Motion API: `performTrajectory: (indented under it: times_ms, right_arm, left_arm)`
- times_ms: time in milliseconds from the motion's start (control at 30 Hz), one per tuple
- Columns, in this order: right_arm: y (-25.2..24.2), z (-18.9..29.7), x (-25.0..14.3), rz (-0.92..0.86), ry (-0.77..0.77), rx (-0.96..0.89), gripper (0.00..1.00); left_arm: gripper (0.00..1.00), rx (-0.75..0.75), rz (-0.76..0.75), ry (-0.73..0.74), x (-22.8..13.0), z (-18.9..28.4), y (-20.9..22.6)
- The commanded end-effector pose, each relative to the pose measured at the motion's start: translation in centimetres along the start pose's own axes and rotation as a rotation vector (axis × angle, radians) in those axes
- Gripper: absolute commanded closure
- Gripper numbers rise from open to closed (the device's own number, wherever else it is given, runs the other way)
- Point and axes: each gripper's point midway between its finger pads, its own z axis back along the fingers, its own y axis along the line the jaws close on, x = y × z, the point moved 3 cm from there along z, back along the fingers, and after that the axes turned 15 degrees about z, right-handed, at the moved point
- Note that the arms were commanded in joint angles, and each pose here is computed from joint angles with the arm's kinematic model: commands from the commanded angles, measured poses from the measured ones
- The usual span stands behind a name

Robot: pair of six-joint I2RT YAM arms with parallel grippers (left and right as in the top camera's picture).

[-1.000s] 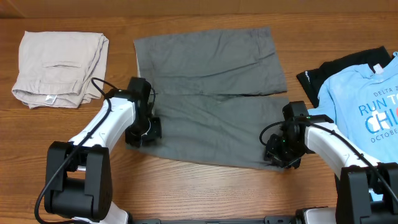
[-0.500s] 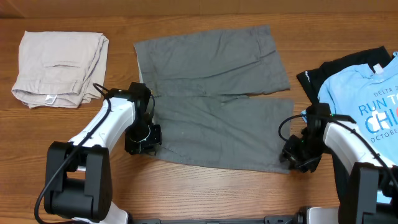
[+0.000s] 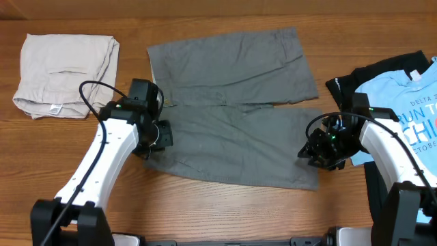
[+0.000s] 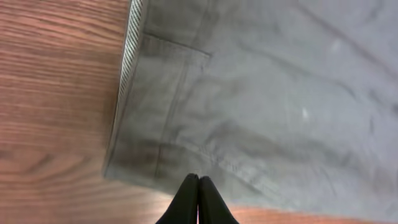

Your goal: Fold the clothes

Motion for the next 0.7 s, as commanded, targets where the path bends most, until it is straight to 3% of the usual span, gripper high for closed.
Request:
performTrajectory:
  times_ms: [0,267,400,667]
  right_arm:
    - [0.2,0.0,-0.1,0.042,-0.005,0.017,0.58]
    - [0.1,-0.1,-0.1,0.043,-0.005,0.007,0.58]
    - [-0.3,-0.1,-0.1,0.043,-0.006,-0.018,0.58]
    - [-0.4,-0.1,-0.1,0.043,-0.006,-0.027,0.58]
  left_arm:
    - [0.96,0.073,0.051,0.045,-0.9,-2.9,1.1]
    - [0.96,0.194,0.083,0.208,-4.1,-8.3,3.8]
    - [0.96,0.228,0.109,0.344,-6.5,-8.6,4.6]
    - [0.96,0.285,0.125,0.424,-8.2,-7.6,5.5]
